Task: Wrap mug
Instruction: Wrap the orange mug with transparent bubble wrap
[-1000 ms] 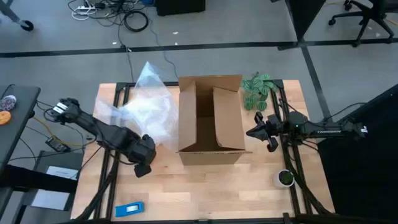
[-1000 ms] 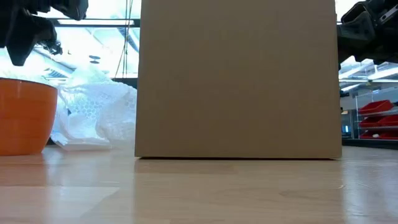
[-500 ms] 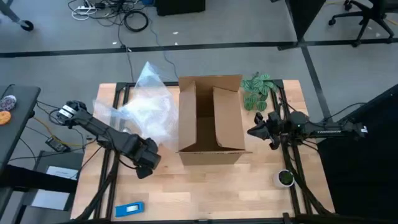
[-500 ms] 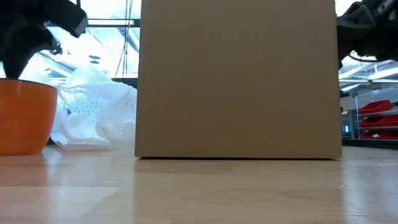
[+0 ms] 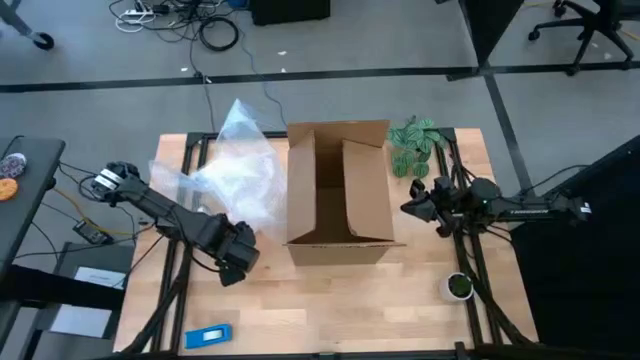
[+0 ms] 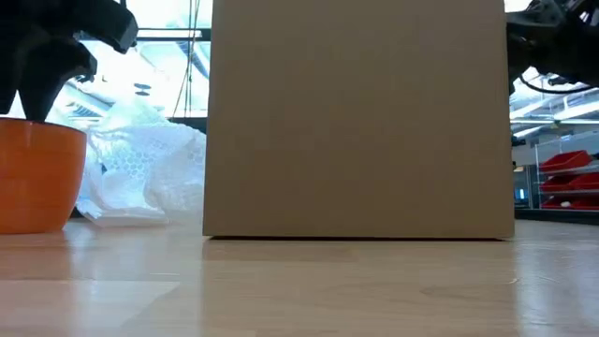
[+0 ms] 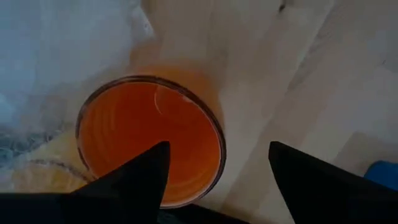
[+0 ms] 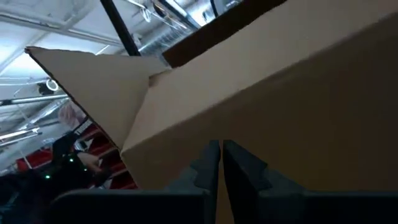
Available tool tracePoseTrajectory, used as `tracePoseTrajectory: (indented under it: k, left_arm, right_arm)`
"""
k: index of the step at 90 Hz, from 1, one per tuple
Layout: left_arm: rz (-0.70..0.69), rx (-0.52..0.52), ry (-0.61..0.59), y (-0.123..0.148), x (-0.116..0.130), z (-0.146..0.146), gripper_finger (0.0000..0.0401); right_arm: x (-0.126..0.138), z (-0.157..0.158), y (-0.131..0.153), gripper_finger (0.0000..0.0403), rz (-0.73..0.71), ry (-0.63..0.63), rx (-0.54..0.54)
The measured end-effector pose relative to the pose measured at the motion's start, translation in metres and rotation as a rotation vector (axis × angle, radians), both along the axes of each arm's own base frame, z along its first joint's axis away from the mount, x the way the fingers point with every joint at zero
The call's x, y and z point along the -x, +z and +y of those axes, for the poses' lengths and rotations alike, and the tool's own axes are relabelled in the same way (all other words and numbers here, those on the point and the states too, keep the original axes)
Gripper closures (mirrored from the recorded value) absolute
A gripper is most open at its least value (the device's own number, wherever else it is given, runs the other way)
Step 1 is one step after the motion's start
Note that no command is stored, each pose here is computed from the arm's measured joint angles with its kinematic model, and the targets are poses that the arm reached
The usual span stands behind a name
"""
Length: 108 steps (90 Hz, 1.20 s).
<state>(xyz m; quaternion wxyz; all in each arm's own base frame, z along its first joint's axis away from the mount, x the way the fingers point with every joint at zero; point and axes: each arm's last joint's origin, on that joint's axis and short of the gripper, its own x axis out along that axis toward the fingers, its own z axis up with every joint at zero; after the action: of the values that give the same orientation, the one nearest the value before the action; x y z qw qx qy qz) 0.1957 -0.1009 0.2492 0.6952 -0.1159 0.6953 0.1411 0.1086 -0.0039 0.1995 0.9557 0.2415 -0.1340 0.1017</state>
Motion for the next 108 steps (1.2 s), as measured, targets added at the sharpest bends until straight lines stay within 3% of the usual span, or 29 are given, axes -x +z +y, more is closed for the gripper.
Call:
tracePoseTrajectory:
  k: [78, 108]
  left_arm:
    - [-0.003, -0.005, -0.005, 0.0, 0.0, 0.0, 0.0143]
    - [0.068, -0.01, 0.004, -0.021, 0.008, 0.003, 0.0143]
  right_arm:
    - [-0.011, 0.01, -0.006, 0.0401, 0.056, 0.052, 0.02]
    - [-0.018, 0.013, -0.009, 0.0401, 0.072, 0.04, 0.023]
